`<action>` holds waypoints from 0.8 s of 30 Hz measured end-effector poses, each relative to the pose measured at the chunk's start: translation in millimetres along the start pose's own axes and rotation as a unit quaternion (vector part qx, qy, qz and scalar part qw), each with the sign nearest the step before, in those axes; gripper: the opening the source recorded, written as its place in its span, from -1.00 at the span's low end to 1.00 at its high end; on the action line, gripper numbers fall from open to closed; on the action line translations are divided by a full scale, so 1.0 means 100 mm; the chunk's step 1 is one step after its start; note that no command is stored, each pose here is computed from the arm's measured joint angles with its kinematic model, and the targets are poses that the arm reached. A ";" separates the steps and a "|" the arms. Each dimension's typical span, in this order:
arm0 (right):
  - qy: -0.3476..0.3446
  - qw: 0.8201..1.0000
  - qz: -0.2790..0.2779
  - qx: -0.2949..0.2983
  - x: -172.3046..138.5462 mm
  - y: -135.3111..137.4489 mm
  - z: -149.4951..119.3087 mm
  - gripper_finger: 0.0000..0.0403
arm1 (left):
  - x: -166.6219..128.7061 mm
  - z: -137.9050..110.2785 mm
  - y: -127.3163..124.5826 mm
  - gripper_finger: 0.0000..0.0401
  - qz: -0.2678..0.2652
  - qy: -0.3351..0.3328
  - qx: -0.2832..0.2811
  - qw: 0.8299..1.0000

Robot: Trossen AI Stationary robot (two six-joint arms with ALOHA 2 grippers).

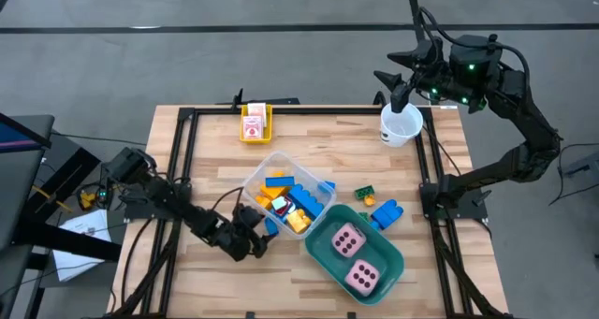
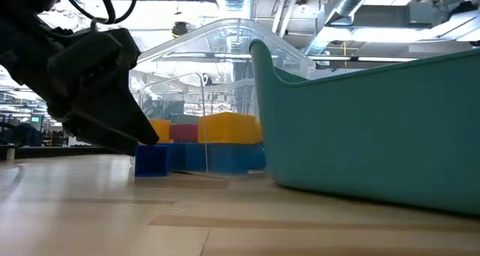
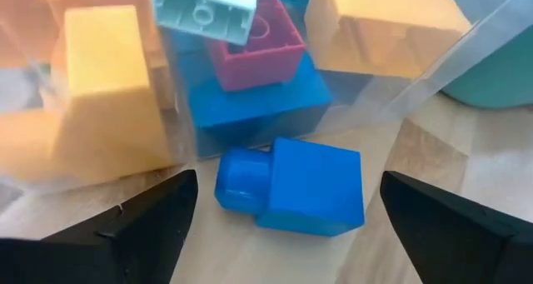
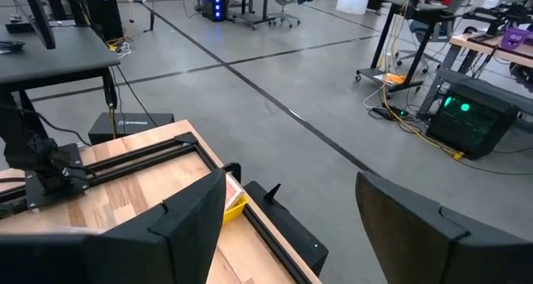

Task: Pick & Place Toys
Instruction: Put the blue game piece into the transparent bin

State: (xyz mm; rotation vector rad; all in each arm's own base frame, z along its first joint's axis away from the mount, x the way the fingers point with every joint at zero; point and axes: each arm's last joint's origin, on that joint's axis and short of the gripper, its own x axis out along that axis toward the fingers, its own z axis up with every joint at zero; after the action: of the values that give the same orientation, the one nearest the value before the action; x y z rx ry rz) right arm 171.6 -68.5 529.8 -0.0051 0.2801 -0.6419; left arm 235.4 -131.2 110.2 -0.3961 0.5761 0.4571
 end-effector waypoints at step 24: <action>0.015 1.000 0.001 0.012 0.00 0.00 -0.03 0.29 | 0.18 -0.08 0.00 0.58 -0.009 0.014 0.024 1.000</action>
State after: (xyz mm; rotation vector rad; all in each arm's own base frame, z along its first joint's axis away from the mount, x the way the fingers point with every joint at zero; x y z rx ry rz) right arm 171.0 -67.8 526.9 0.0281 0.3012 -0.6430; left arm 245.4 -129.2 93.5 -0.3628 0.6091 0.4208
